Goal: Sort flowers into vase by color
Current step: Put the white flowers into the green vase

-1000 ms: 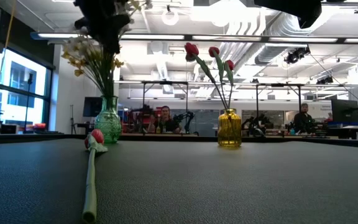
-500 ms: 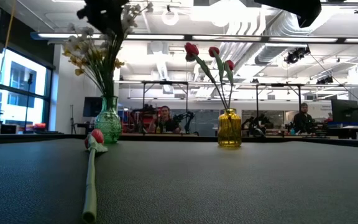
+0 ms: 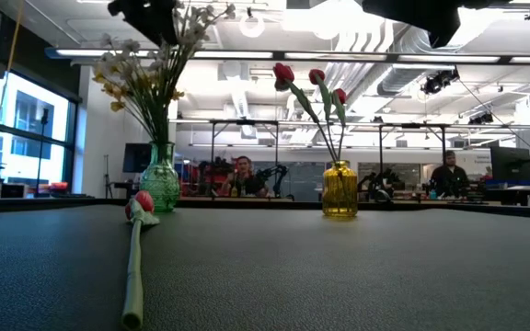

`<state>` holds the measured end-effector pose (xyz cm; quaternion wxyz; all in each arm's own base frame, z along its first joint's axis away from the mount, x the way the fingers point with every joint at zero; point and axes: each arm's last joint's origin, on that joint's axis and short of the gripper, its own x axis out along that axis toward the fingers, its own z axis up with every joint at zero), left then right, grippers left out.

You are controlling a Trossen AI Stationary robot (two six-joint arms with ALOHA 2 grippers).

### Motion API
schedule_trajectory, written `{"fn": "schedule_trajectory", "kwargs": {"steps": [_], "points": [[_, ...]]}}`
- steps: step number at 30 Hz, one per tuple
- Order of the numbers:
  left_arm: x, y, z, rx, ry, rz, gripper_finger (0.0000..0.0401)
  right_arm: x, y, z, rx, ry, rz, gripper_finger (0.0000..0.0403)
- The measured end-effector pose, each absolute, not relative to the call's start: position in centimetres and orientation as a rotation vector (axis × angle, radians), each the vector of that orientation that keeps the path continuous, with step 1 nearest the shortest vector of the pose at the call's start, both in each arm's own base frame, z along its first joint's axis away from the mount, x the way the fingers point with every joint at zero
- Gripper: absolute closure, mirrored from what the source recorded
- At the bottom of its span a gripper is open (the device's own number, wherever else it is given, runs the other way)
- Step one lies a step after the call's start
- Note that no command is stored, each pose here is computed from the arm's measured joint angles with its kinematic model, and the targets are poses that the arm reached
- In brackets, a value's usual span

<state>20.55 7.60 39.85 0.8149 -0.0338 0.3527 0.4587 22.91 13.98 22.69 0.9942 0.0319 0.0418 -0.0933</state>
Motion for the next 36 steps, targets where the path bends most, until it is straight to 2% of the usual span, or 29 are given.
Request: {"fn": "schedule_trajectory", "kwargs": {"steps": [6, 14, 16, 30, 36], "points": [[21.6, 8.3, 37.4, -0.027, 0.767, 0.987, 0.0252, 22.9, 14.0, 22.7, 0.064, 0.085, -0.182, 0.0187], [22.5, 8.6, 35.5, 0.033, 0.762, 0.974, 0.0374, 22.9, 14.0, 22.7, 0.071, 0.084, -0.182, 0.0187], [22.4, 8.6, 35.5, 0.045, 0.764, 0.985, 0.0394, 22.9, 14.0, 22.7, 0.072, 0.084, -0.182, 0.0187], [21.2, 9.8, 35.0, -0.024, 0.818, 1.086, 0.0400, 22.8, 14.0, 22.3, 0.104, 0.112, -0.185, 0.0187], [20.9, 10.6, 34.8, -0.080, 0.830, 1.068, 0.0401, 22.8, 14.1, 22.2, 0.116, 0.121, -0.169, 0.0187]]}}
